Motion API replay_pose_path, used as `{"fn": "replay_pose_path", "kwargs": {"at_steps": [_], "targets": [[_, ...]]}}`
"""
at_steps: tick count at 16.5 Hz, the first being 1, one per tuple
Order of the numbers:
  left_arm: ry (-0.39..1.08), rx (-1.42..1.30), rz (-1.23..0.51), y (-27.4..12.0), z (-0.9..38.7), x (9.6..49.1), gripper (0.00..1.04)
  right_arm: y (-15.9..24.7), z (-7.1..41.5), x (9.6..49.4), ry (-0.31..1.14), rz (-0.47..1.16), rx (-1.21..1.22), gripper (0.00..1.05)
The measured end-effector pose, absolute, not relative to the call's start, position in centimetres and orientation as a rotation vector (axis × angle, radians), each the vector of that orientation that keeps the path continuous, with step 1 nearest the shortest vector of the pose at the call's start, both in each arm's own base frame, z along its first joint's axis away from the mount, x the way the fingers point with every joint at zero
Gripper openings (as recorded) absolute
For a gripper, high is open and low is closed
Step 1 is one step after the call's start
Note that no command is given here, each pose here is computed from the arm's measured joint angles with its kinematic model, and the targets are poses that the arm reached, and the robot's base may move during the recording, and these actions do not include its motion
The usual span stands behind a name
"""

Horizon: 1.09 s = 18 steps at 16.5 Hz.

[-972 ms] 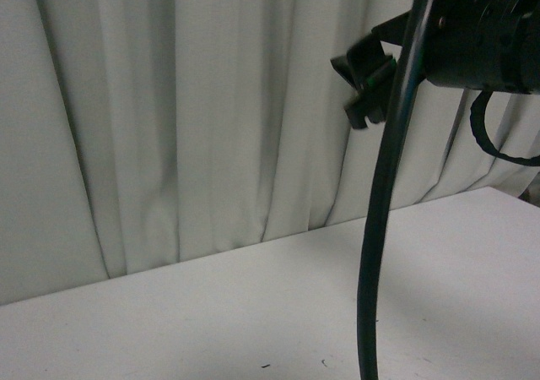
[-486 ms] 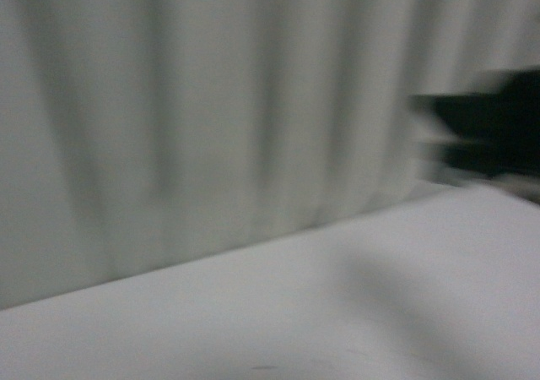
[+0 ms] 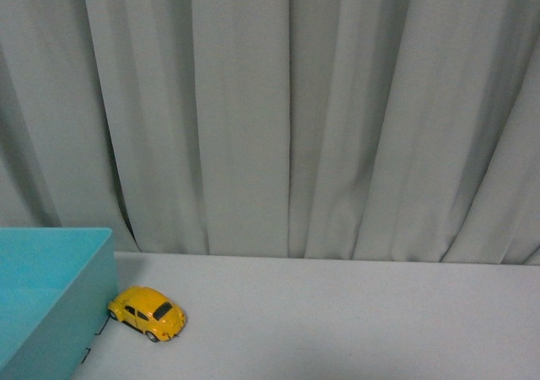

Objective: Wind up and store yellow beetle toy

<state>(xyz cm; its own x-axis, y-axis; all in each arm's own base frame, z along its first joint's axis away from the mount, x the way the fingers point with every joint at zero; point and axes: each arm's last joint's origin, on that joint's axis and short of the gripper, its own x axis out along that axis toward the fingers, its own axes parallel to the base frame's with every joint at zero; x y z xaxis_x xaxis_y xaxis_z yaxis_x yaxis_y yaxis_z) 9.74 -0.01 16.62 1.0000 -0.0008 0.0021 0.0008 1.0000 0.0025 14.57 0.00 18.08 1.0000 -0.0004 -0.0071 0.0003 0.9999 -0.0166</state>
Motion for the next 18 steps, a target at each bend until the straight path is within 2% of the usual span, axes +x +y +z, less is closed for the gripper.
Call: {"fn": "replay_pose_path", "kwargs": {"at_steps": [5,7,18], "targets": [[-0.002,0.002,0.0,0.0,16.6,9.7,0.98,0.0,17.4,13.2,-0.018,-0.001,-0.015,0.02],[-0.002,0.002,-0.001,0.0,16.6,9.7,0.98,0.0,16.7,12.9,0.012,-0.001,-0.015,0.02],[-0.002,0.003,-0.001,0.0,16.6,9.7,0.98,0.0,17.0,11.1,-0.014,-0.001,-0.015,0.02]]}}
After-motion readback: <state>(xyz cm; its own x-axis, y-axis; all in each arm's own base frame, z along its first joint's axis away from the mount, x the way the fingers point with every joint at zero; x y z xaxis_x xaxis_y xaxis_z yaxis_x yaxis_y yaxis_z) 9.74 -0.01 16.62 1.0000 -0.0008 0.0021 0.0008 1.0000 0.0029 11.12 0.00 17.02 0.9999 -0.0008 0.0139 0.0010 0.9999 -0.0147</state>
